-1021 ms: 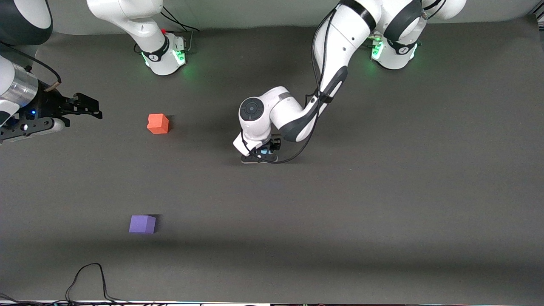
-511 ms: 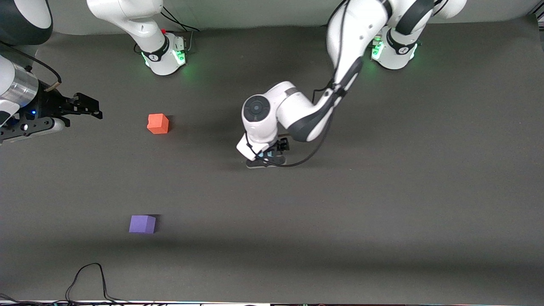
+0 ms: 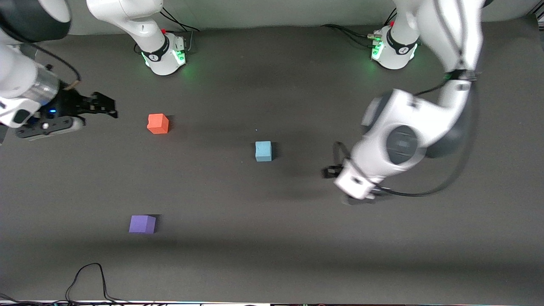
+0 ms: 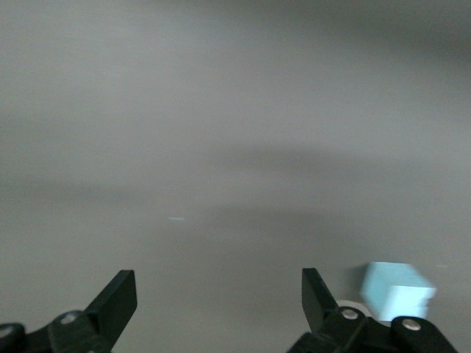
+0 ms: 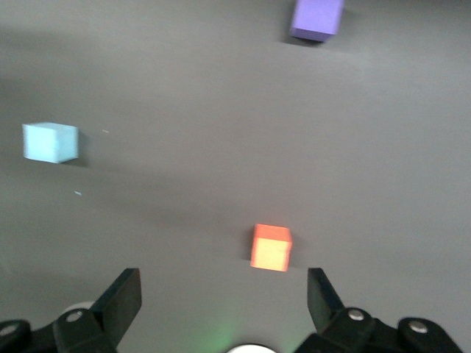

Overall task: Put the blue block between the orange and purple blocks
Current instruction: 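Retract the left gripper while the right gripper reaches over the blue cube, then lower the right gripper onto the blue cube and close it, then carry the blue cube with the right gripper toward the orange cube, then set the blue cube between the orange and purple cubes, then open the right gripper and lift it away from the blue cube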

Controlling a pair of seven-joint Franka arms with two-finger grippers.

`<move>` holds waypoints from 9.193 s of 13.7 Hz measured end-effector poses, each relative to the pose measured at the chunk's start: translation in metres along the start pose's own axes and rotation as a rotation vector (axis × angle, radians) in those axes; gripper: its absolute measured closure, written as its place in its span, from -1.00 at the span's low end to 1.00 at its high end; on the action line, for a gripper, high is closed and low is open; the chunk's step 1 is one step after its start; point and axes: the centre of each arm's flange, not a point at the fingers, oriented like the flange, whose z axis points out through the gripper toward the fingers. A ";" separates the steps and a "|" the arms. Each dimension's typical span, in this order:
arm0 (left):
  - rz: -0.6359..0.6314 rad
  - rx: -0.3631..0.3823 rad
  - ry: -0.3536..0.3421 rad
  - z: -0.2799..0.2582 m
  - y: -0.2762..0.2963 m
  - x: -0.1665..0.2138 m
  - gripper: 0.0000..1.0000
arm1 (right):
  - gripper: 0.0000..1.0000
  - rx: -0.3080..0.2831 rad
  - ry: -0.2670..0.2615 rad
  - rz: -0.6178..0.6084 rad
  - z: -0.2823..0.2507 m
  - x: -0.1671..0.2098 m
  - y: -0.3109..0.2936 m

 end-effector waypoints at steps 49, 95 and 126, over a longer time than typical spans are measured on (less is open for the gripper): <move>0.263 0.079 0.090 -0.173 -0.216 -0.080 -1.00 | -0.14 -0.051 0.069 0.241 0.417 0.038 -0.352; 0.258 0.095 0.092 -0.174 -0.220 -0.079 -1.00 | -0.11 0.134 -0.018 0.104 0.299 0.100 0.092; 0.255 0.095 0.078 -0.173 -0.221 -0.080 -1.00 | -1.00 -0.021 0.088 -0.107 -0.036 -0.005 0.080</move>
